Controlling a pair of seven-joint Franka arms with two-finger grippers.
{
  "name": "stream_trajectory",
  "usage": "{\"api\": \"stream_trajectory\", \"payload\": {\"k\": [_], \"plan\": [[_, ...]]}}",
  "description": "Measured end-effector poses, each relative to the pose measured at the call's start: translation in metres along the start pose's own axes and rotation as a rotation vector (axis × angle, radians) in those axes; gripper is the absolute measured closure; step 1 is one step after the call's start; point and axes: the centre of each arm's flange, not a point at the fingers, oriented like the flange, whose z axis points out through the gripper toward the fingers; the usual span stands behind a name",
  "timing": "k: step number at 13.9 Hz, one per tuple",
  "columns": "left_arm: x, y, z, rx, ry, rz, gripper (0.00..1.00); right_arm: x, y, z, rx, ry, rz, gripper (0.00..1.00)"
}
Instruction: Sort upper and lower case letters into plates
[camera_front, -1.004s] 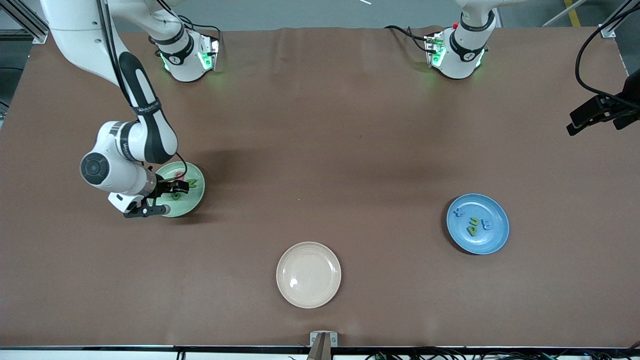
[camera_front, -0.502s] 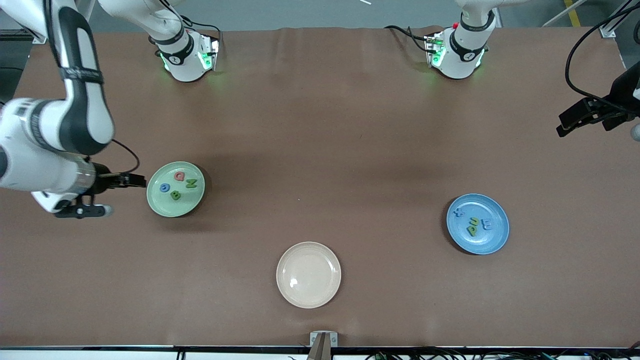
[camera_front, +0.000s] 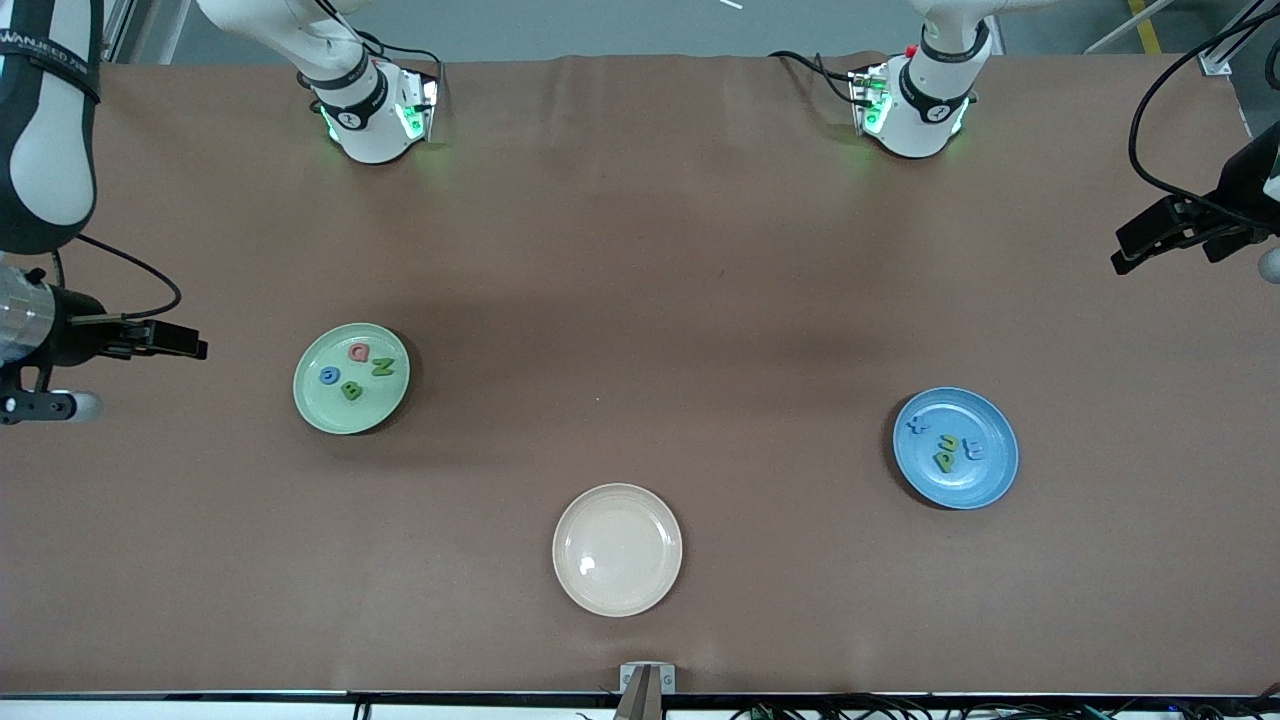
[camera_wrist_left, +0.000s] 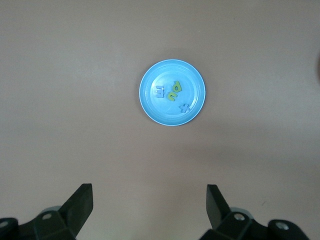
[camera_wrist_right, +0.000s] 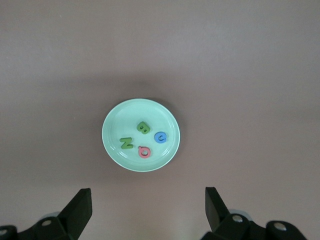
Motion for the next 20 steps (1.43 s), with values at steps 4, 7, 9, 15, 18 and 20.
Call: {"api": "stream_trajectory", "payload": {"k": [4, 7, 9, 15, 18, 20], "plan": [[0.0, 0.0, -0.003, -0.001, 0.007, 0.0, 0.0, 0.0, 0.001, -0.028, -0.007, 0.059, 0.0, 0.0], [0.0, 0.0, -0.004, -0.001, 0.009, 0.008, 0.0, -0.004, 0.0, -0.031, -0.005, 0.034, -0.001, 0.0], [0.0, 0.001, -0.005, -0.001, 0.011, 0.02, 0.0, -0.008, 0.0, -0.028, -0.001, 0.0, 0.0, 0.0], [-0.016, 0.013, -0.006, 0.007, -0.008, 0.079, 0.0, -0.017, 0.007, -0.036, 0.009, -0.026, 0.01, 0.0], [-0.032, 0.021, -0.003, 0.017, -0.015, 0.095, 0.0, -0.028, 0.021, -0.048, 0.037, -0.003, 0.011, 0.0], [-0.041, 0.028, -0.005, 0.022, -0.011, 0.11, 0.0, -0.039, 0.022, -0.053, 0.03, 0.026, -0.001, 0.0]]}}
